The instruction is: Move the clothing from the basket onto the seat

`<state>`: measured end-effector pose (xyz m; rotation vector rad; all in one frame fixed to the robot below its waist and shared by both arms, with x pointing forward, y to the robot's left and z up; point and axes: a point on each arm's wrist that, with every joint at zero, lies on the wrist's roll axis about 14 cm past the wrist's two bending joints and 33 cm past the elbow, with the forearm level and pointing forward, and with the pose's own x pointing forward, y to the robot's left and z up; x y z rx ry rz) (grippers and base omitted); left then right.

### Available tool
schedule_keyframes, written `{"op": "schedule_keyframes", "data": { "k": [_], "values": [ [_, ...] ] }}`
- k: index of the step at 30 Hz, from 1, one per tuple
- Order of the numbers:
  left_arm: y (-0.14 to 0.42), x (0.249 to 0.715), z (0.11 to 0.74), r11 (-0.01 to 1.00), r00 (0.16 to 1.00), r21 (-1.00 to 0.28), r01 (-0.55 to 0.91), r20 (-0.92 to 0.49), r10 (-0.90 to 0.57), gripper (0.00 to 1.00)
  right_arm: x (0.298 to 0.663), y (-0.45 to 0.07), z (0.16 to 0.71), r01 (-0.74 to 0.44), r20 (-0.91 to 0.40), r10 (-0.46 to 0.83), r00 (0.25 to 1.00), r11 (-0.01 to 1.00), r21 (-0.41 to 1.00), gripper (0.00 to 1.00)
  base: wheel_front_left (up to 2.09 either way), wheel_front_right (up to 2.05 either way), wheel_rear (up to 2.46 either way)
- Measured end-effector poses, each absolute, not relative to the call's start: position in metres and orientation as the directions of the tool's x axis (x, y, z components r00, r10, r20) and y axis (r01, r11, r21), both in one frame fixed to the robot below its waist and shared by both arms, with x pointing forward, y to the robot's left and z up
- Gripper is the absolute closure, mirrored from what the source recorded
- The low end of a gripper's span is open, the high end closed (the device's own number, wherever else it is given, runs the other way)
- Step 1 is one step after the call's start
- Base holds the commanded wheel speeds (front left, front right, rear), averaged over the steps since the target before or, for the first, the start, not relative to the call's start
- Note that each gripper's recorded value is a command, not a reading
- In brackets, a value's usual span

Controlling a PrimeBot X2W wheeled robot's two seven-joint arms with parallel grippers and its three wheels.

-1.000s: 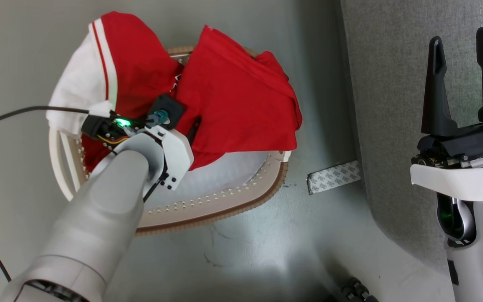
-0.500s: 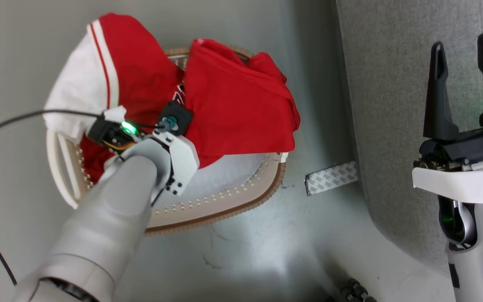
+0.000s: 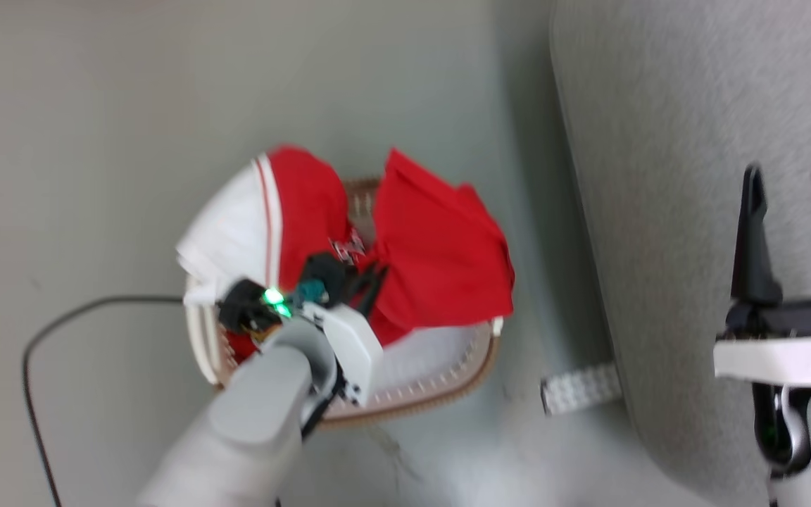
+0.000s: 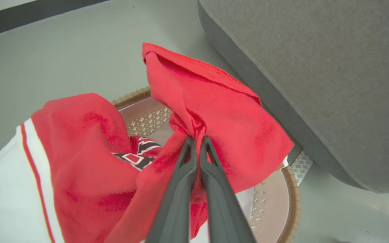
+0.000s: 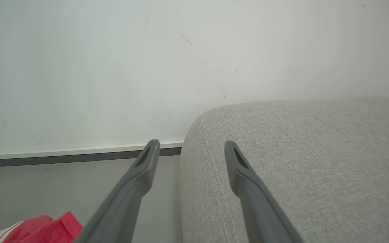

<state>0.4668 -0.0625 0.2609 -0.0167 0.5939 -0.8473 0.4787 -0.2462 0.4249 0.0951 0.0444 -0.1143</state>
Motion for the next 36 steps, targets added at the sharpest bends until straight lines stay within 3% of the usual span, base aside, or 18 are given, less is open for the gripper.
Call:
{"op": "schedule_keyframes", "data": {
  "k": [8, 21, 36],
  "values": [
    [-0.056, 0.46, 0.357, 0.698, 0.616, -0.24, 0.674, -0.337, -0.712, 1.0, 0.438, -0.239, 0.462, 0.113, -0.007, -0.113, 0.994, 0.984, 0.14, 0.0, 0.0, 0.0, 0.0],
    [-0.023, 0.459, 0.515, 0.759, 0.76, -0.119, 0.641, -0.047, -0.649, 1.0, 0.384, -0.216, 0.506, 0.047, 0.086, -0.064, 0.994, 0.981, 0.186, 0.0, 0.0, 0.0, 0.0],
    [0.004, 0.443, 0.634, 0.804, 0.794, -0.03, 0.594, 0.177, -0.581, 1.0, 0.354, -0.203, 0.524, 0.002, 0.141, -0.025, 0.99, 0.986, 0.165, 0.0, 0.0, 0.0, 0.0]
  ]
}}
